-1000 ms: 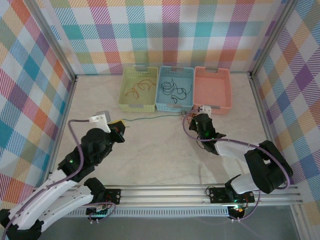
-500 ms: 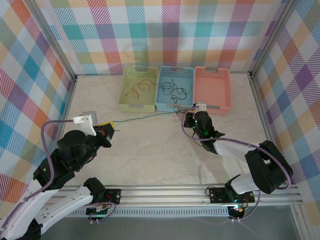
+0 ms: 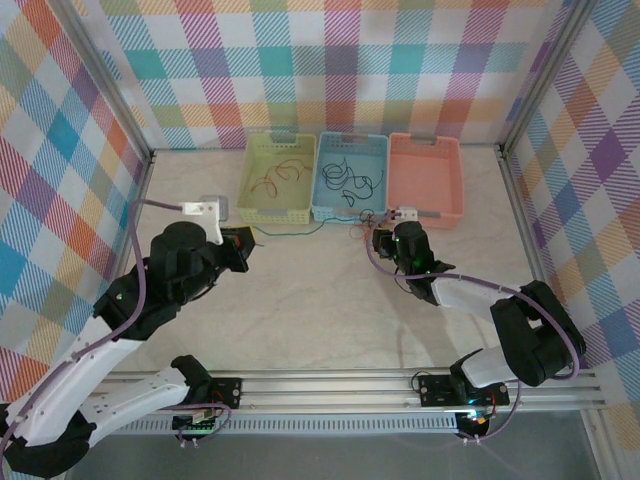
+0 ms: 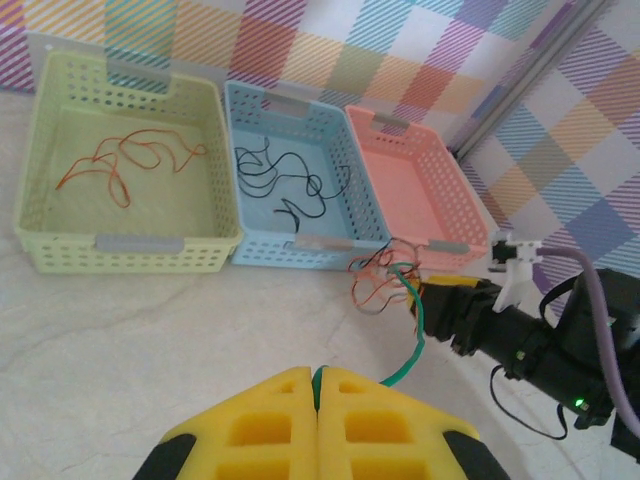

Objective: Untangle the cables

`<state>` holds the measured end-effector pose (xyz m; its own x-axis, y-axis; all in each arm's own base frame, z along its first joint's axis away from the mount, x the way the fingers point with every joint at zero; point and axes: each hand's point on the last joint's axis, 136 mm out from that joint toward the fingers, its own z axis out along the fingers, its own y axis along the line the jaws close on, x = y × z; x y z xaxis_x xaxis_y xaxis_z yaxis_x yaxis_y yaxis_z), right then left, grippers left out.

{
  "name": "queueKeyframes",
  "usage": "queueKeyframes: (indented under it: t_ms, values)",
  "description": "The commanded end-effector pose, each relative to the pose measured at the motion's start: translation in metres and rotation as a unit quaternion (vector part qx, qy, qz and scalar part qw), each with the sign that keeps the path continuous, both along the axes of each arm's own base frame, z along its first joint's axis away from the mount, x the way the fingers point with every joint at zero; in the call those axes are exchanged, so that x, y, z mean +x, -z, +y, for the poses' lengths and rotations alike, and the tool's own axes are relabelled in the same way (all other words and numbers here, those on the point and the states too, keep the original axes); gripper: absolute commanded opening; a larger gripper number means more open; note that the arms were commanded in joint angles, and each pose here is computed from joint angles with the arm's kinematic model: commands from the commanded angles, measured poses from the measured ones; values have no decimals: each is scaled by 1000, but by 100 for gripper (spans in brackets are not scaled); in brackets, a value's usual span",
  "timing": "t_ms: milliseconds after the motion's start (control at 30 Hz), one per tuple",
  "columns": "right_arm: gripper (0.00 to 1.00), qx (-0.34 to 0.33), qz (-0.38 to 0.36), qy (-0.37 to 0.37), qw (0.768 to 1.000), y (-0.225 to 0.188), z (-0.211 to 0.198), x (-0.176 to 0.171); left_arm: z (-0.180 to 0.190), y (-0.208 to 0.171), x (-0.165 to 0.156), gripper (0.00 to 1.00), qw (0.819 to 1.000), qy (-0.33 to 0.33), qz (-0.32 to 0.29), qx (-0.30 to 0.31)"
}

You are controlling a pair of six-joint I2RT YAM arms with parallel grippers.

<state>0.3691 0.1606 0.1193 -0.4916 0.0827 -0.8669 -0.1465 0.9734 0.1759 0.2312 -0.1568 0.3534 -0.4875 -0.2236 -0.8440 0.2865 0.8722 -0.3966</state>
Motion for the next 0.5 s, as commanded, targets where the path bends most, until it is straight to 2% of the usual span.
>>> queueKeyframes:
  t_ms: [0,167,467]
  values:
    - [54,-10,11,-24,1000,6,4,-4,-10,-25,6,0,999,17,-25,-17]
    - [64,-2,12,-54,998,5,13,-7,-12,-37,14,0,999,4,-36,-26]
    - [65,-18,34,-96,995,14,26,-9,4,-102,16,0,995,-31,-91,-39]
